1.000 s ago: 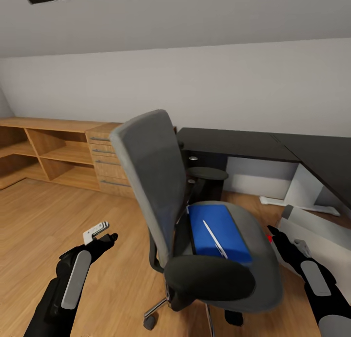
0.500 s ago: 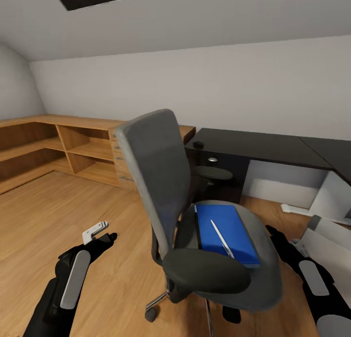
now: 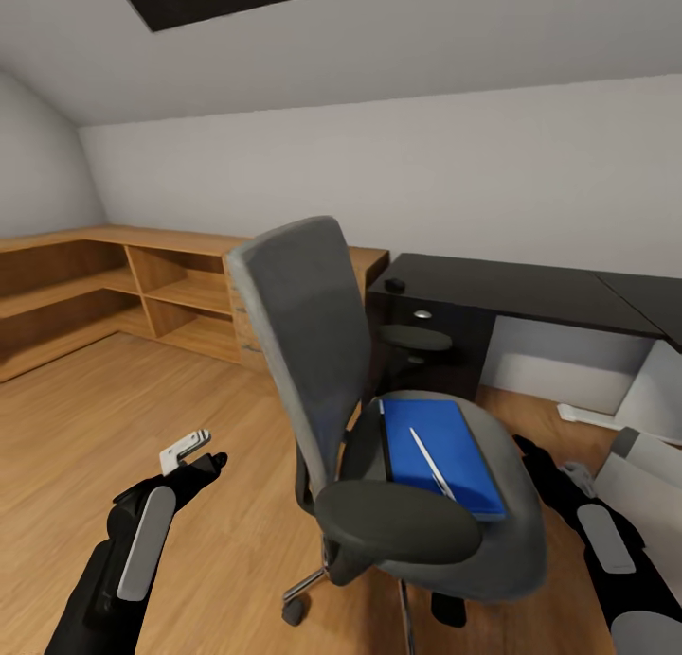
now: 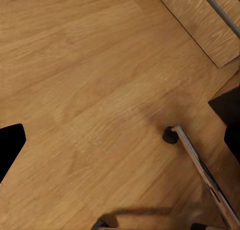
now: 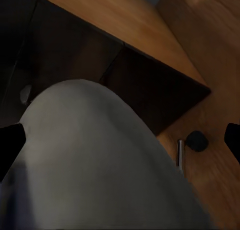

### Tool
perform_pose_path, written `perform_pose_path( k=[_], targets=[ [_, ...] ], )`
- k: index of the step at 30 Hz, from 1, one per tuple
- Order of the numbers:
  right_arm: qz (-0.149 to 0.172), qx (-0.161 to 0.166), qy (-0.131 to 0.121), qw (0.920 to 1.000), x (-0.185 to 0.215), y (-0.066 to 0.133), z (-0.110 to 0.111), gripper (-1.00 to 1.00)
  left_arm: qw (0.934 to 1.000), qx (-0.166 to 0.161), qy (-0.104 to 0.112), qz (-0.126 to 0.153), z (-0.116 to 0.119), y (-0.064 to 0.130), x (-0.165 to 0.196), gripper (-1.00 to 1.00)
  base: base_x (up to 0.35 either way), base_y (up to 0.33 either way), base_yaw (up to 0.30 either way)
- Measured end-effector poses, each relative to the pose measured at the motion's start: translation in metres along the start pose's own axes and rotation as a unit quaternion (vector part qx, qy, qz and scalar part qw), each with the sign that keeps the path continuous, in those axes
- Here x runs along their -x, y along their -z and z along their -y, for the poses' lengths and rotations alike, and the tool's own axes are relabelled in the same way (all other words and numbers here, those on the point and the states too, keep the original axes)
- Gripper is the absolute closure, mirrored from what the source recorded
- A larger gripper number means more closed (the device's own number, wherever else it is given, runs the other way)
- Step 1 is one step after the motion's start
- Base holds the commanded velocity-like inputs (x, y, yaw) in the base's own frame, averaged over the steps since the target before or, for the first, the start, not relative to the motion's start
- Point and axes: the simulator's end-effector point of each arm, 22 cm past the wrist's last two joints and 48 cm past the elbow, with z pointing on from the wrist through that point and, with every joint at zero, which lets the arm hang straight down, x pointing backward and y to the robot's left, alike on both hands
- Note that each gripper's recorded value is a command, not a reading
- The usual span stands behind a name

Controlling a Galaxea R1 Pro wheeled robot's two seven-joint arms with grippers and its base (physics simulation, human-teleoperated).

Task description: In the bedroom, organize the workspace by keeping the computer under the desk, ensuring the monitor is on the desk, placing the keyboard on the desk next to the monitor, placing the mouse on the desk next to the keyboard, moving the folder from the swivel chair onto the desk next to the mouse, stacking the notebook on top of the folder with the pen on top of the notebook, and positioning the swivel chair next to the desk.

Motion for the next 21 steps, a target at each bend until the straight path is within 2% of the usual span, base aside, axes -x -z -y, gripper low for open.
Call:
perform_pose_path(
  k=[6,10,21],
  targets=[
    [0.003,0.004,0.000,1.0000,0.0026,0.0017,-0.0045,-1.00,1.0000,-0.001,0.000,0.004,0.0012,0.0030,0.0036,-1.00,0.000,0.000,0.149],
    [0.004,0.007,0.000,1.0000,0.0035,0.0026,-0.0075,-1.00,1.0000,-0.002,0.001,0.007,0.0022,0.0049,0.0053,-1.00,0.000,0.121,0.191],
    [0.004,0.007,0.002,1.0000,0.0037,0.0032,-0.0081,-1.00,1.0000,0.001,0.001,0.006,0.0009,0.0055,0.0052,-1.00,0.000,0.003,0.271]
  ],
)
